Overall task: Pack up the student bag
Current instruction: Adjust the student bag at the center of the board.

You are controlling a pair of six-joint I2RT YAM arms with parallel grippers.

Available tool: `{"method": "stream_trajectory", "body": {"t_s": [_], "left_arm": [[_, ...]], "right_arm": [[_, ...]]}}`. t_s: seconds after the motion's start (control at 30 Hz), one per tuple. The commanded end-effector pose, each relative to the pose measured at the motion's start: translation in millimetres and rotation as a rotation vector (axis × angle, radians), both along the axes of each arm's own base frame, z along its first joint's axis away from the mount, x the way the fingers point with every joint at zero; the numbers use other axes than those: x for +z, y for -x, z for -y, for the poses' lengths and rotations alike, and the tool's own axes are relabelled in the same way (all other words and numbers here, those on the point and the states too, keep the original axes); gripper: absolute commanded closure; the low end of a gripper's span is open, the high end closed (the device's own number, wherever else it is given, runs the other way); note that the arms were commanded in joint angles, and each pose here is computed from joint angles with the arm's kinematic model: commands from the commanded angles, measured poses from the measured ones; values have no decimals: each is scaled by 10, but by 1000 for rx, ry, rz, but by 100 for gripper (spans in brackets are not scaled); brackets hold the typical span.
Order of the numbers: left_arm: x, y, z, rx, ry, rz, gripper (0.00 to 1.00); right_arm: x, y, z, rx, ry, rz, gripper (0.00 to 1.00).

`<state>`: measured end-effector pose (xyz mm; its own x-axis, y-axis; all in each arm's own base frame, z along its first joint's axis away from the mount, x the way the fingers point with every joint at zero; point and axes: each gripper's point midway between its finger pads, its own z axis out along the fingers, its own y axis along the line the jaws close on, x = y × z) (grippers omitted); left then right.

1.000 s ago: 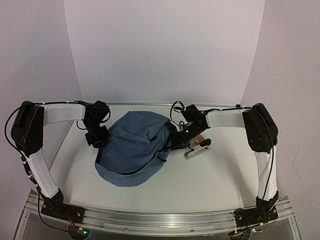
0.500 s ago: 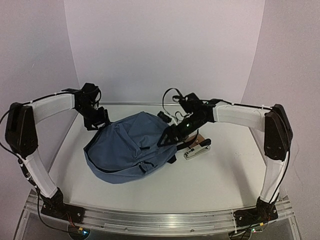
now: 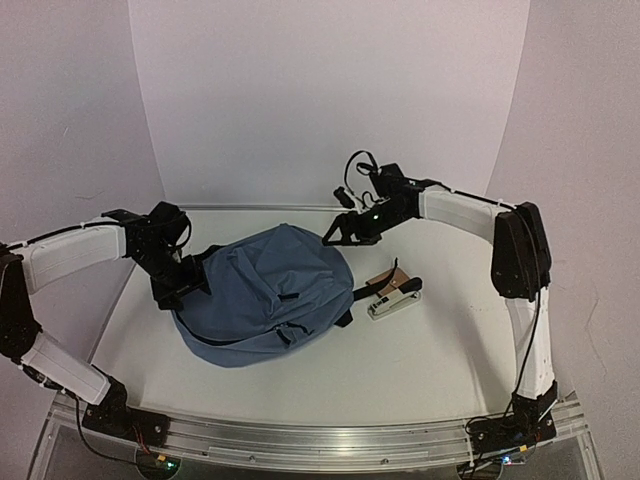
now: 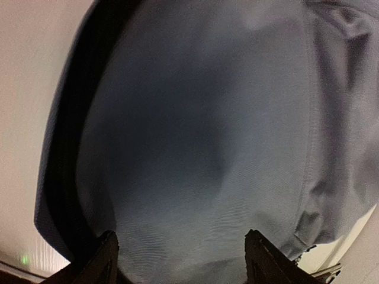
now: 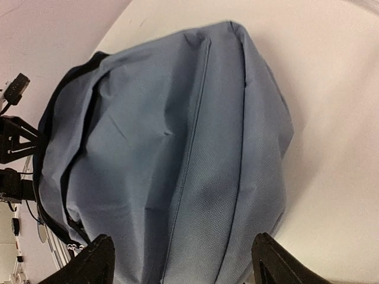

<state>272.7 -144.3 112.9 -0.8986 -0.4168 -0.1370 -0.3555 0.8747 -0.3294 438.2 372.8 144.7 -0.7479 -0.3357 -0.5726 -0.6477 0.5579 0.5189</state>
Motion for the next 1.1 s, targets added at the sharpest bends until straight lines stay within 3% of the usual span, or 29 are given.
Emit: {"method": "stream_trajectory", "body": {"t_s": [0.0, 0.17, 0.27, 0.5, 0.63, 0.77, 0.93, 1.07], "left_arm": [[-97, 86, -96, 99, -24, -40, 32], [-308, -126, -37, 47, -72, -71, 51], [-402, -372, 21, 8, -96, -76, 61], [-326, -1081, 231, -89, -101, 13, 66], [-238, -1311, 257, -103, -84, 47, 61], [90, -1314, 249, -91, -19, 127, 49], [526, -999, 141, -35, 29, 193, 38], [624, -617, 47, 32, 89, 191, 36]], "right_arm": [[-218, 324, -165, 68, 0, -92, 26], [-422, 740, -88, 104, 11, -212, 48], [-468, 1068, -63, 139, 25, -257, 55], [-394, 1745, -62, 233, 37, -280, 57], [-225, 1975, -93, 291, 32, -223, 56], [103, 1748, -76, 249, 58, -42, 52], [548, 1563, -63, 207, 68, 154, 43], [627, 1680, -320, 251, 52, 172, 46]]}}
